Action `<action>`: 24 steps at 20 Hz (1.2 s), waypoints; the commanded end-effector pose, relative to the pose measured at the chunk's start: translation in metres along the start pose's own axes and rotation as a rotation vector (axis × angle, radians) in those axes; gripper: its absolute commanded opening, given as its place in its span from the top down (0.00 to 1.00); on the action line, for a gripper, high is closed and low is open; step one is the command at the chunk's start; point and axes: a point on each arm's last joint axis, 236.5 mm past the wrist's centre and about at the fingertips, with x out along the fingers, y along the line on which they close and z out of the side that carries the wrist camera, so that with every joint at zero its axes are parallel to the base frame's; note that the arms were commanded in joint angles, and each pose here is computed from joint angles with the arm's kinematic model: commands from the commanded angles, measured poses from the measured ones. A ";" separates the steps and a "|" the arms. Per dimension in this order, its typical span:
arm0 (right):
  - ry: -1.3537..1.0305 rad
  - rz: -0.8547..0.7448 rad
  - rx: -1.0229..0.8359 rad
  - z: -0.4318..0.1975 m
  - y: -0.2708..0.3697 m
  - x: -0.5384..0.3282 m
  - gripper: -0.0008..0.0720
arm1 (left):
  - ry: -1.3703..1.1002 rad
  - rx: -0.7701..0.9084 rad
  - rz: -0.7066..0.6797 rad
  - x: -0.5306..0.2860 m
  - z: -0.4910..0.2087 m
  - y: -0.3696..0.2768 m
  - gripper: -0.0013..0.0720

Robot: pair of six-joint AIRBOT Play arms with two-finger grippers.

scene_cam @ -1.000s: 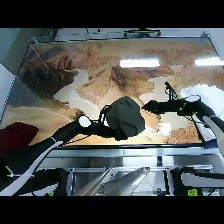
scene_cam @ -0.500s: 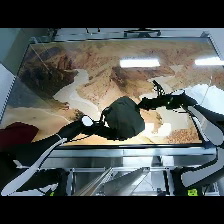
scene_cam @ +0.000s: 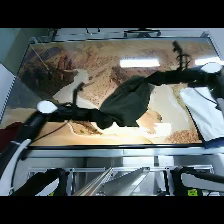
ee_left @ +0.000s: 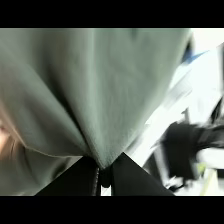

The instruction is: Fold the shirts.

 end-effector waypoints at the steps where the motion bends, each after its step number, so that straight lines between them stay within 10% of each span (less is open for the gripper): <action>1: -0.101 0.012 -0.262 0.028 0.112 -0.058 0.97 | -0.151 0.205 -0.029 -0.090 0.037 -0.069 0.98; 9: -0.071 -0.276 -0.354 0.004 0.121 -0.104 0.96 | -0.201 0.339 0.212 -0.155 0.048 -0.068 0.96; 18: 0.234 -0.203 0.108 -0.093 -0.021 -0.013 0.97 | 0.204 0.042 0.186 -0.078 0.033 0.069 0.95; 19: 0.257 -0.207 0.152 -0.108 -0.036 0.000 0.96 | 0.224 0.019 0.182 -0.070 0.033 0.082 0.89; 20: 0.273 -0.216 0.182 -0.119 -0.050 0.013 0.96 | 0.240 -0.007 0.179 -0.062 0.033 0.095 0.58; 24: 0.298 -0.255 0.237 -0.140 -0.088 0.053 0.96 | 0.246 -0.104 0.191 -0.040 0.037 0.144 0.52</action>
